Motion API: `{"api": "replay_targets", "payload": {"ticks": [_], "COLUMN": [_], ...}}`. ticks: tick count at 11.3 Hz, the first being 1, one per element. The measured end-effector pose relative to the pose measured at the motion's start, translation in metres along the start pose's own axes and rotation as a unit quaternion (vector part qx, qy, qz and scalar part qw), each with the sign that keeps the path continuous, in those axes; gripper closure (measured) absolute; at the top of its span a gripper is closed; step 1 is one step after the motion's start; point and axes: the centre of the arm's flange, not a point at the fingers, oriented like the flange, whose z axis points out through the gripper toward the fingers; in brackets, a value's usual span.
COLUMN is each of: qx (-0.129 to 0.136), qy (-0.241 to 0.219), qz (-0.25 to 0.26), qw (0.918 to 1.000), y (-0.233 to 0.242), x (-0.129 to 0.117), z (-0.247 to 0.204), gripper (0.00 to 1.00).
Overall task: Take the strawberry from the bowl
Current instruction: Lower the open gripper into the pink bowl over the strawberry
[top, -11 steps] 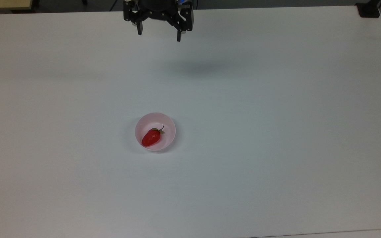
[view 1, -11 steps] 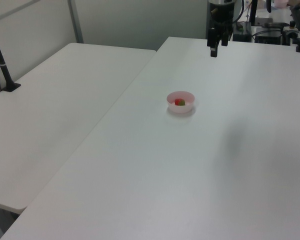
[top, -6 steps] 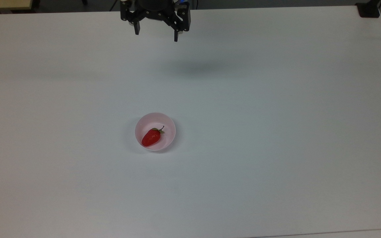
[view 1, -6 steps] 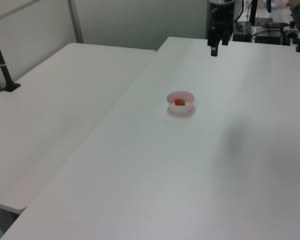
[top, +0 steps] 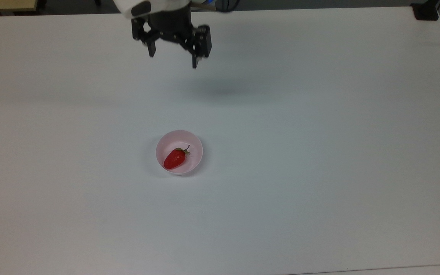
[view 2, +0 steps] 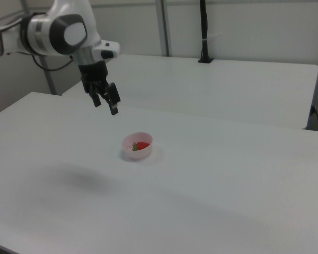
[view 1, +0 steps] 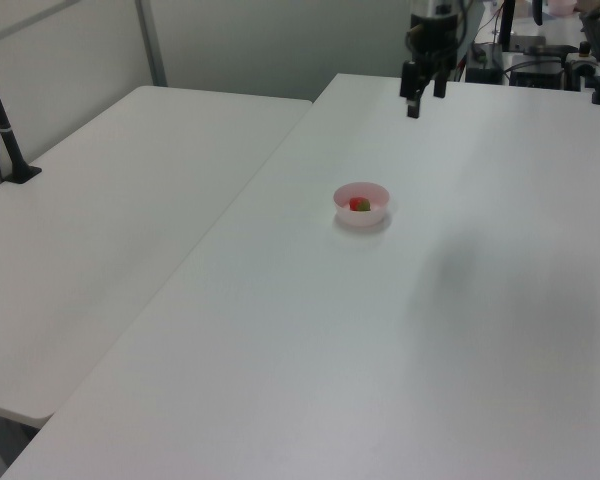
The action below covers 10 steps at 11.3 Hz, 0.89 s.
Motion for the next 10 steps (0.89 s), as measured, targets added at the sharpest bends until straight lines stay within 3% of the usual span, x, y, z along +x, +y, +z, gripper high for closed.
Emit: {"api": "replay_targets", "payload": {"ticks": [4,8,10], "qx": [0.007,0.009,0.016], "qy": [0.019,0.023,0.033], "qz": [0.087,0.176,0.215], "qw": [0.996,0.984,0.976], "y": [-0.016,-0.026,-0.024], "x": [0.034,0.063,0.075], "z": [0.064,0.131,0.157], "gripper": [0.04,0.2,0.22]}}
